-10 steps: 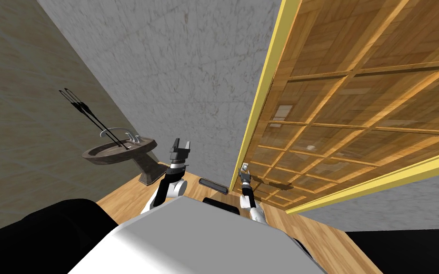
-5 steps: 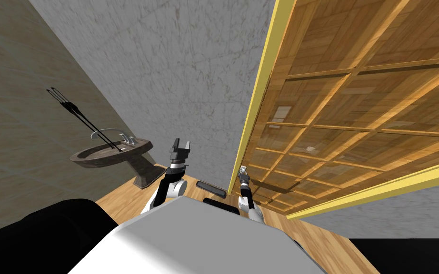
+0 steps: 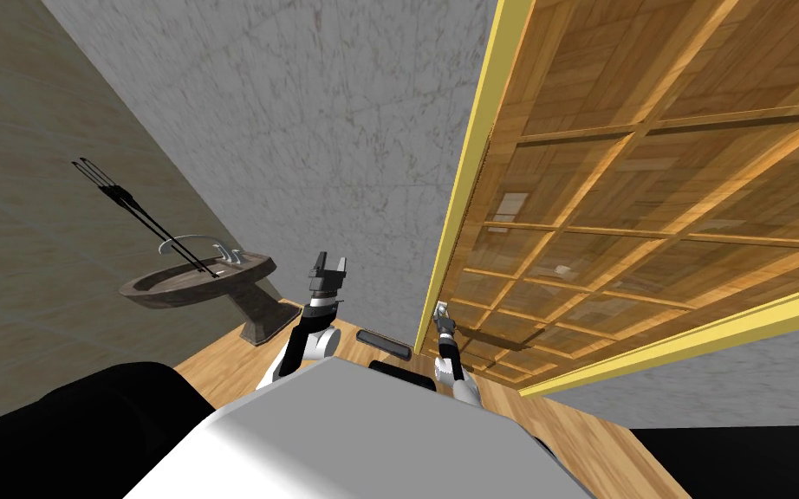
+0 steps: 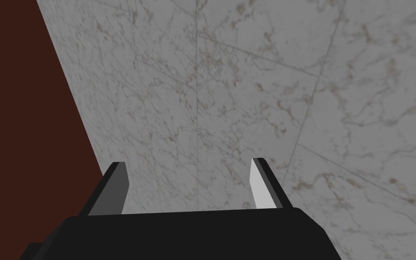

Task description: Pull the door open

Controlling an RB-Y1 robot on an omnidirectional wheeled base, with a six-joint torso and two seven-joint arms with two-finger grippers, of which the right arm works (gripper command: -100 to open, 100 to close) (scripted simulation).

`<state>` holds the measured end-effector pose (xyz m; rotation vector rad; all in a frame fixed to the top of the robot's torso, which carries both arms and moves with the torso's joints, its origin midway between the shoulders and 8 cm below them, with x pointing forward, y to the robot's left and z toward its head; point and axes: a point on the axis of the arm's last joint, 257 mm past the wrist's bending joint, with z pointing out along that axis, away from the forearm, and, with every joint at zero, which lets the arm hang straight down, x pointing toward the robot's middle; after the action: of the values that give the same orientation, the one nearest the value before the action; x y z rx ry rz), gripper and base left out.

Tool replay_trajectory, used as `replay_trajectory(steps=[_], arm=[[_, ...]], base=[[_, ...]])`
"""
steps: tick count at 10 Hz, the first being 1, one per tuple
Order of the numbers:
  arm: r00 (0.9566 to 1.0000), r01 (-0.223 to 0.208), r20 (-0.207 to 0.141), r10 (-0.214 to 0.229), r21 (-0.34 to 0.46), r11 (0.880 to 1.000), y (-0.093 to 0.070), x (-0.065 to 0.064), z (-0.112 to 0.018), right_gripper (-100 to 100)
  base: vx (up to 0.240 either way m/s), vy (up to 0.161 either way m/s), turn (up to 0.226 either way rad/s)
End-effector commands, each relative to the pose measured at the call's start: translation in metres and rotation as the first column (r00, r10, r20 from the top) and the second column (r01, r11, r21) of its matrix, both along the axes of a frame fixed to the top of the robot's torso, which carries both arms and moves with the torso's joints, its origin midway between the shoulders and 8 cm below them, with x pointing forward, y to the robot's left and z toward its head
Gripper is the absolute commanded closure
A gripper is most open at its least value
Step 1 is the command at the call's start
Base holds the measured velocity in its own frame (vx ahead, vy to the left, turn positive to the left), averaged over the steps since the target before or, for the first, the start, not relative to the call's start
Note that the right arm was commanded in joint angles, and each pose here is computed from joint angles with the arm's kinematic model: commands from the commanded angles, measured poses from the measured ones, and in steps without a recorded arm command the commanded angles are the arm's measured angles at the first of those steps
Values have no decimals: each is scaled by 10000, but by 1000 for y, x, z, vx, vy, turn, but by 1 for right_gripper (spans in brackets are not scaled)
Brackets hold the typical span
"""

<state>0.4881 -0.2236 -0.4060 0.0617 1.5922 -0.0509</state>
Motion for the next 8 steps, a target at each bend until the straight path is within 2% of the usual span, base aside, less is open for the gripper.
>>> replay_trajectory(steps=[1, 5, 8], arm=[[10000, 73, 48, -75, 315, 9995, -5, -1, 0, 100], [9997, 188, 129, -200, 859, 9961, -14, -2, 1, 100], [9990, 329, 241, -373, 1629, 9861, -24, -4, 2, 100]], base=[[-83, 40, 53], [-133, 54, 36], [-81, 43, 71]])
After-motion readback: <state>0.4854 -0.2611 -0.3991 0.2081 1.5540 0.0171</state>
